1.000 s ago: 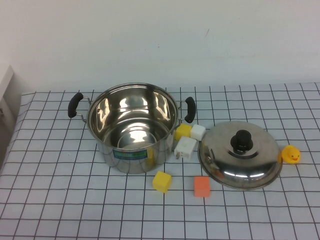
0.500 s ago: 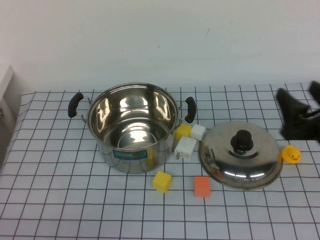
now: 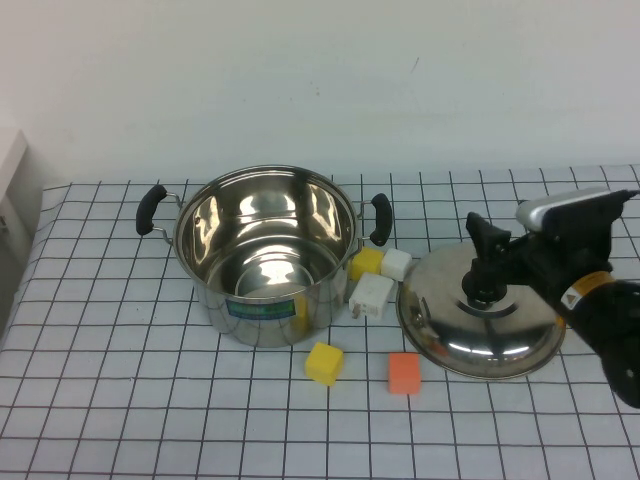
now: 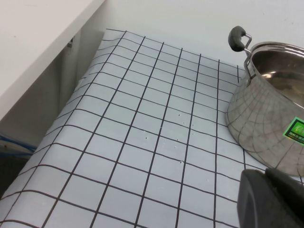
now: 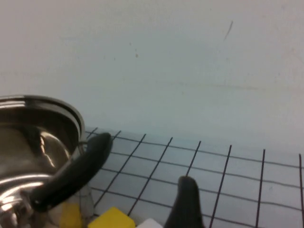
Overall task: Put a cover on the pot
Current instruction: Pick up the pot lid
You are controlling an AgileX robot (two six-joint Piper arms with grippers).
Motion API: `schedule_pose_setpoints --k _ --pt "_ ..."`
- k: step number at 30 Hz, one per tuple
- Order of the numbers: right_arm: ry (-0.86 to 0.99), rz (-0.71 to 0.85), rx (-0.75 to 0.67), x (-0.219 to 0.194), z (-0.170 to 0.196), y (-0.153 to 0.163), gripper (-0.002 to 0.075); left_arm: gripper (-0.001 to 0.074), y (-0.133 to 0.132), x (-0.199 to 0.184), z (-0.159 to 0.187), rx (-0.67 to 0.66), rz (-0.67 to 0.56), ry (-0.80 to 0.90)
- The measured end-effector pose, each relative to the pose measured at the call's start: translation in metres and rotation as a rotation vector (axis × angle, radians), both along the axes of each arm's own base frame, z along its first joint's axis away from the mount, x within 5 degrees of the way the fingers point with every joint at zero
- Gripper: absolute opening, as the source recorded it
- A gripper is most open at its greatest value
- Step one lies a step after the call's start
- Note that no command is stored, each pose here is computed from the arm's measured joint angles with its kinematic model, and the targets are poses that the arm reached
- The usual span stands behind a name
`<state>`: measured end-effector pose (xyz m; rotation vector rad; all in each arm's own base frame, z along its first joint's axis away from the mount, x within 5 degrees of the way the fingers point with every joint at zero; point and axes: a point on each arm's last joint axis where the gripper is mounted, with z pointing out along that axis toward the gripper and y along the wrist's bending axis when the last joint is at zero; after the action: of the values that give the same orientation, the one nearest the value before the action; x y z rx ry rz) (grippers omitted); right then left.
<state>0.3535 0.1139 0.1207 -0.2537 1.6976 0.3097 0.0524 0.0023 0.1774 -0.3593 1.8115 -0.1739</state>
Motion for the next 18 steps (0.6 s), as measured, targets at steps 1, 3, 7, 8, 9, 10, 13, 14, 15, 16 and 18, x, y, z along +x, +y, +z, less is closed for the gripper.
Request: schedule_pose_setpoints --k 1,3,7,8,9,10,13,14,15,16,18 --pt "0.011 -0.004 -0.001 0.003 -0.006 0.001 0.0545 -0.0003 0.0 0.0 0.0 0.0 0.0 0.0" --pt "0.034 -0.014 -0.004 0.007 -0.019 0.001 0.0545 -0.0003 0.0 0.0 0.0 0.0 0.0 0.0" --pt "0.097 -0.031 -0.011 0.017 -0.038 0.003 0.0545 -0.0003 0.0 0.0 0.0 0.0 0.0 0.0" --pt "0.117 -0.034 -0.007 0.019 -0.041 0.003 0.0545 -0.0003 0.0 0.0 0.0 0.0 0.0 0.0" --pt "0.136 -0.037 -0.006 0.02 -0.045 0.003 0.0545 -0.0003 0.0 0.0 0.0 0.0 0.0 0.0" --pt "0.152 -0.039 -0.006 0.021 -0.048 0.004 0.0545 -0.0003 0.0 0.0 0.0 0.0 0.0 0.0" --pt "0.192 -0.056 -0.006 0.024 -0.053 0.003 0.0545 -0.0003 0.0 0.0 0.0 0.0 0.0 0.0" --pt "0.204 -0.065 -0.006 0.025 -0.054 0.003 0.0545 -0.0003 0.0 0.0 0.0 0.0 0.0 0.0" --pt "0.212 -0.072 -0.007 0.025 -0.055 0.002 0.0545 -0.0003 0.0 0.0 0.0 0.0 0.0 0.0" --pt "0.223 -0.086 -0.009 0.025 -0.056 0.001 0.0545 -0.0003 0.0 0.0 0.0 0.0 0.0 0.0" --pt "0.234 -0.093 -0.02 0.025 -0.059 0.0 0.0545 -0.0003 0.0 0.0 0.0 0.0 0.0 0.0"
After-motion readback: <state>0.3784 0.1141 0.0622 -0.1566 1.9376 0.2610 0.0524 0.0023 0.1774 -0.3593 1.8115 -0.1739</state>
